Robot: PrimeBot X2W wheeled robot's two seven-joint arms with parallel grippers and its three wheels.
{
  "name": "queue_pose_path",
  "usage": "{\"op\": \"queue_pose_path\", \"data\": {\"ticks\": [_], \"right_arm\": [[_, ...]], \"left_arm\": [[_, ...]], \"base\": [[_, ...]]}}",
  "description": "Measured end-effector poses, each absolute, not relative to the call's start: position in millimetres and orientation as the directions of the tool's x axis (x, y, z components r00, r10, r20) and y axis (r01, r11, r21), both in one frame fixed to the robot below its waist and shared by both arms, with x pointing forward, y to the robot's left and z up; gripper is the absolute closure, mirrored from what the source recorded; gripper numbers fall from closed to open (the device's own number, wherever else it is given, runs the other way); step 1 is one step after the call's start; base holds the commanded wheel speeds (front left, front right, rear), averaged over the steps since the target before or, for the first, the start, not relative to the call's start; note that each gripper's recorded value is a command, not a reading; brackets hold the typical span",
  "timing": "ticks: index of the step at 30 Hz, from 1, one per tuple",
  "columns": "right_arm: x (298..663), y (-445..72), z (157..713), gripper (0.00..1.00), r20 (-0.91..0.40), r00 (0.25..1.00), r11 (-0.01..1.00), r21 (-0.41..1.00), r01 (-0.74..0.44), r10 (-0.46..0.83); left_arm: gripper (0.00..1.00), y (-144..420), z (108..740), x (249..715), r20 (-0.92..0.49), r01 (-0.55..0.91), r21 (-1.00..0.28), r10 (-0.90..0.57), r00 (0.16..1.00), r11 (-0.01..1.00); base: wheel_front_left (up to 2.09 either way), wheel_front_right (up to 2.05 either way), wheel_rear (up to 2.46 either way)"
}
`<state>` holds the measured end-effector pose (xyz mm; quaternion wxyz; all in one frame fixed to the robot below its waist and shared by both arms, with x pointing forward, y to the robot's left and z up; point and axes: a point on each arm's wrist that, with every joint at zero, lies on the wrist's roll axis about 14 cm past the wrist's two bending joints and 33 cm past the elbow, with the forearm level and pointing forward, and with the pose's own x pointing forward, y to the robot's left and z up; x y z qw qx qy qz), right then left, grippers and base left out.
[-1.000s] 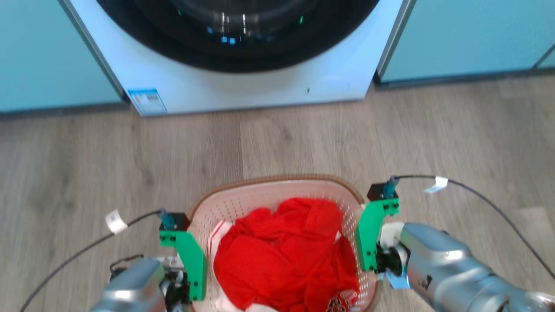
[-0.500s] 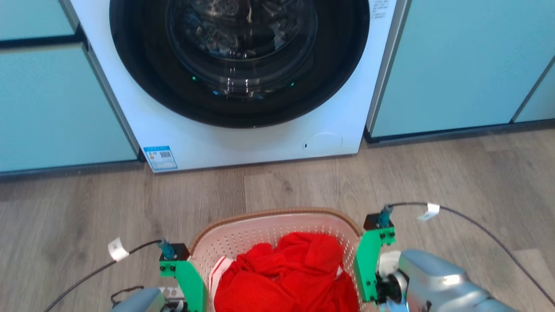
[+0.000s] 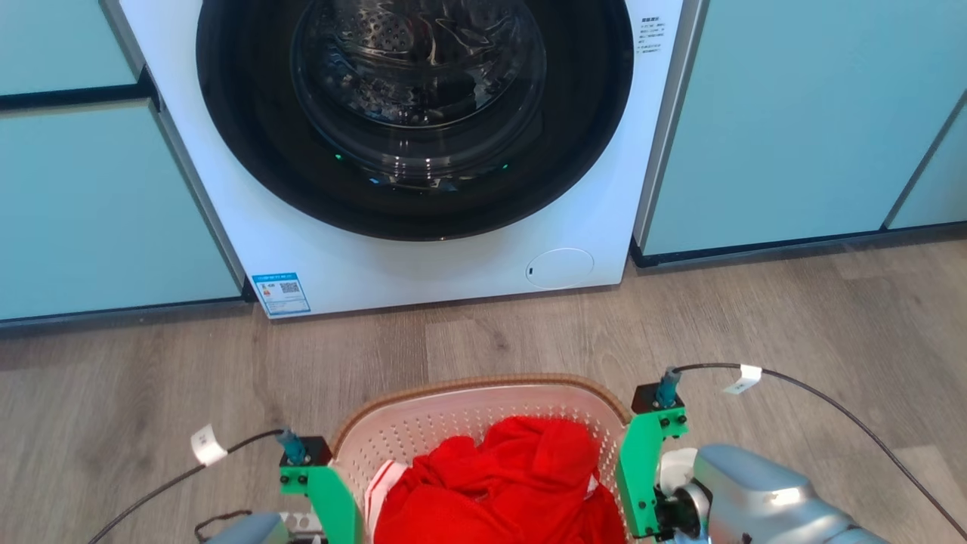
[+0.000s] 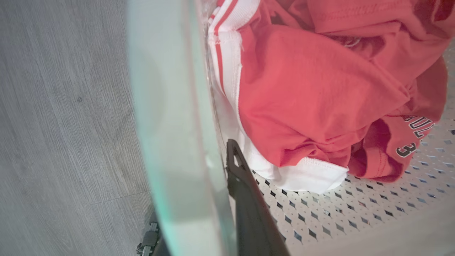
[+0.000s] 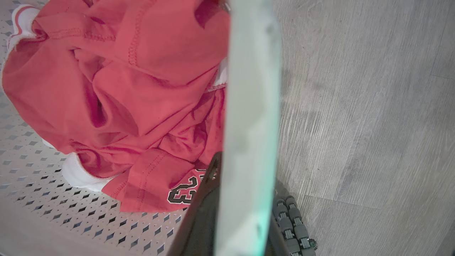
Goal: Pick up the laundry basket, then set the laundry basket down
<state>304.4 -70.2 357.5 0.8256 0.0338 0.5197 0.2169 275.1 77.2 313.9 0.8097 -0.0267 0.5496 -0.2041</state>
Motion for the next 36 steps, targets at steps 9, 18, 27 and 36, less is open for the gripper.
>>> {"op": "queue_pose_path", "data": {"ticks": [9,18,27,36], "right_arm": [[301.2,-71.8,353.8,1.00,-0.855,0.348,0.906,0.278,-0.320,0.385],[300.6,-73.7,351.1,1.00,-0.859,0.341,0.909,0.282,-0.308,0.382],[300.2,-73.9,348.7,1.00,-0.862,0.334,0.909,0.284,-0.304,0.381],[300.3,-74.4,348.8,1.00,-0.862,0.334,0.911,0.287,-0.297,0.381]], "left_arm": [[1.00,75.0,313.2,270.3,-0.888,0.312,-0.273,-0.363,0.283,0.910],[1.00,73.6,311.8,269.5,-0.893,0.336,-0.265,-0.362,0.268,0.904],[1.00,73.9,309.2,267.4,-0.897,0.343,-0.262,-0.359,0.257,0.902],[1.00,73.8,309.6,267.0,-0.897,0.341,-0.263,-0.359,0.259,0.902]], "base": [[0.00,0.00,0.00],[0.00,0.00,0.00],[0.00,0.00,0.00],[0.00,0.00,0.00]]}}
